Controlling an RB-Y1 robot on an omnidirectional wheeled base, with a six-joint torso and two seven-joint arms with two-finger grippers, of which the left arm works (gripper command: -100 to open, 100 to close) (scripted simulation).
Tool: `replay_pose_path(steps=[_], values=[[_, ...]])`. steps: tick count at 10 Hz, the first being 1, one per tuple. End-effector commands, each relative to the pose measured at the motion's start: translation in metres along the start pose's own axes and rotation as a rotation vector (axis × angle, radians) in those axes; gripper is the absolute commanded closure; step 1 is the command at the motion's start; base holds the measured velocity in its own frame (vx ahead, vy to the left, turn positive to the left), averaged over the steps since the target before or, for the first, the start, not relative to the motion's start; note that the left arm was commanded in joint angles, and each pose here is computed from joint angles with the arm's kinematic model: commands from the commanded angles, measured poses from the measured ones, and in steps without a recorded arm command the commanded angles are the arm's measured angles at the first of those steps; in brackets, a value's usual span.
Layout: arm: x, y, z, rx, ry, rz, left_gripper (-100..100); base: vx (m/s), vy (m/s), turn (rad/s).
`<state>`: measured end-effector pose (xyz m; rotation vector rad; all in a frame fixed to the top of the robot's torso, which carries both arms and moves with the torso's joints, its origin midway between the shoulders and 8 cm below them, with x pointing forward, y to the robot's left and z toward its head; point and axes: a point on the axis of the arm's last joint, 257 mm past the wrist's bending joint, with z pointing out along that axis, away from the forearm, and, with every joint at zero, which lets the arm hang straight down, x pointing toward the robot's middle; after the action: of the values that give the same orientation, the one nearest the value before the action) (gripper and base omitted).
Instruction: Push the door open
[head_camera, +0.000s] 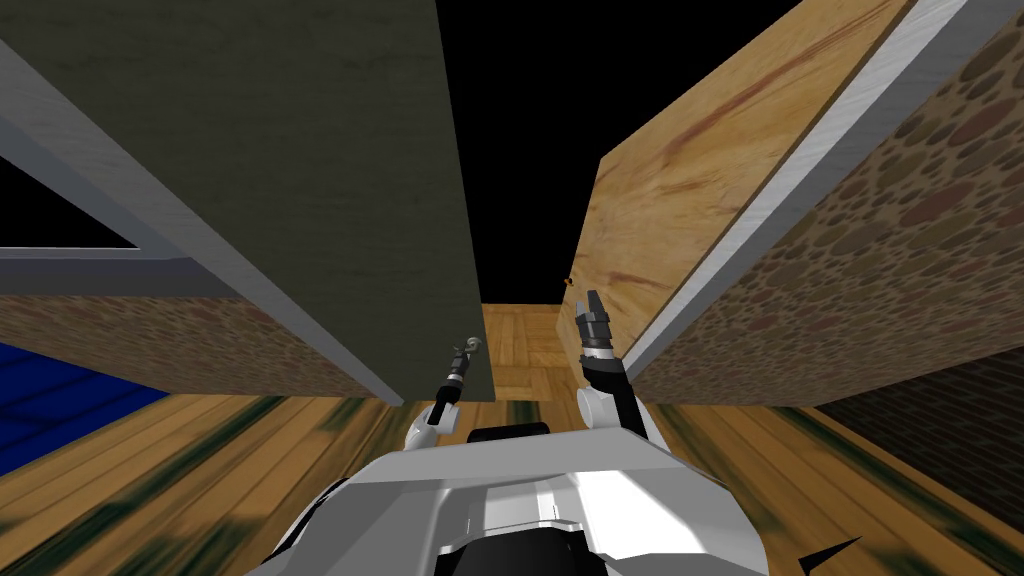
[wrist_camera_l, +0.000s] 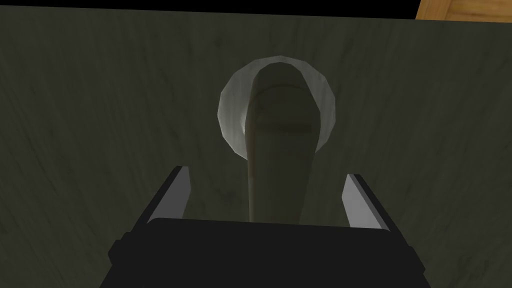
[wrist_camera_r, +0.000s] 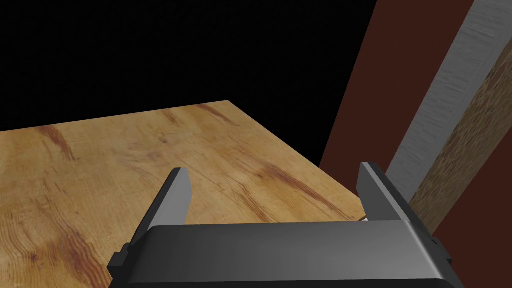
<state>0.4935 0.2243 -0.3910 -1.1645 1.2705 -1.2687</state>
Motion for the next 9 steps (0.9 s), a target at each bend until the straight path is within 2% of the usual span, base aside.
replay_pose_path(steps=[1, 2, 7, 9], values=[[0.0000, 0.0000, 0.0000, 0.000, 0.000, 0.000, -100, 0.080, -0.017, 0.001], [0.0000, 0.0000, 0.0000, 0.000, 0.000, 0.000, 100, -0.012, 0.005, 0.002], [0.0000, 0.0000, 0.0000, 0.000, 0.000, 0.000, 100, -0.008, 0.003, -0.005], [-0.0073, -0.0021, 0.0018, 0.003, -0.011, 0.006, 100, 0.120, -0.039, 0.076]])
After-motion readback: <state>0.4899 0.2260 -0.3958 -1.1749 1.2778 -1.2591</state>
